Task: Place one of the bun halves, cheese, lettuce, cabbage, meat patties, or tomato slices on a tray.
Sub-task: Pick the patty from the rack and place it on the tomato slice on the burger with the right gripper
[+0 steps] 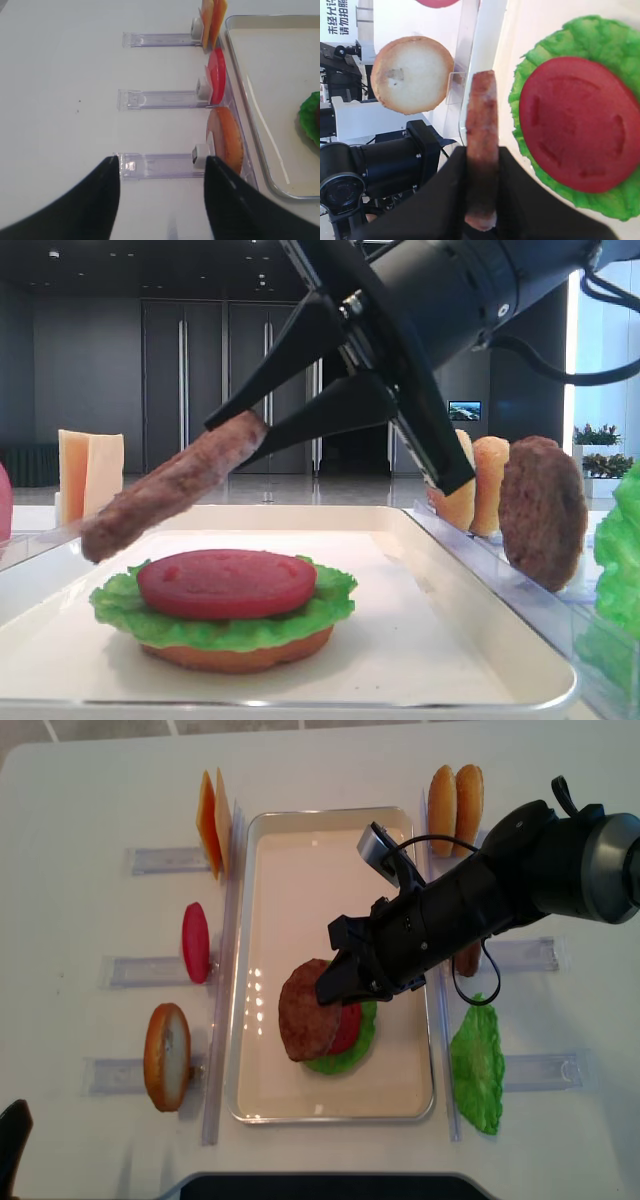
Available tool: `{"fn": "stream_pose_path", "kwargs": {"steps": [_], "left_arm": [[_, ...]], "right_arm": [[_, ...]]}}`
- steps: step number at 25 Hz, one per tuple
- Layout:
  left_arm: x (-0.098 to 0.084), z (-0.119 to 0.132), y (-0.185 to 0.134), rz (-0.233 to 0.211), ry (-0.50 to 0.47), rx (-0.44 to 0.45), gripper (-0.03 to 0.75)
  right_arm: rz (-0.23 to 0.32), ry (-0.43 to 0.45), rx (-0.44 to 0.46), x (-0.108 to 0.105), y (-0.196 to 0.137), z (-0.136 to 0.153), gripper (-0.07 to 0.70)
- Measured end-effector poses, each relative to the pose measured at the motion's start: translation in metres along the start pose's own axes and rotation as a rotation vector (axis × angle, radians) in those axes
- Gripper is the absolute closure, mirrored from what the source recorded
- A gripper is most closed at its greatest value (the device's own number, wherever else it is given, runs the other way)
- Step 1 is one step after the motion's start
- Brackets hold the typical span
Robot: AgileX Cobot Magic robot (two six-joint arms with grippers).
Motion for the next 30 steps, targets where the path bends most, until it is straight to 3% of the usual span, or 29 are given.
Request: {"fn": "stream_pose_path", "kwargs": {"steps": [9, 30], "left_arm": [[0.0, 0.0, 0.0, 0.0, 0.0, 0.0, 0.172], [0.0, 0.0, 0.0, 0.0, 0.0, 0.0, 0.162]], "right_arm": [[0.001, 0.004, 0.002, -0.0001, 0.0001, -0.0009, 0.491], [0.004, -0.005, -0.015, -0.0037, 0.0032, -0.0041, 0.492]]}}
Point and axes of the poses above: a point on each arm's last joint axis where the gripper is mounted, z pointing out along that axis toward the gripper, x along the wrist's bending axis when the last joint is at zero, y = z × x, the point moved 3 cm from there along z, pointing out along that axis toward the gripper, and after that the axes turned 5 degrees about -z, right-handed, at the moved point
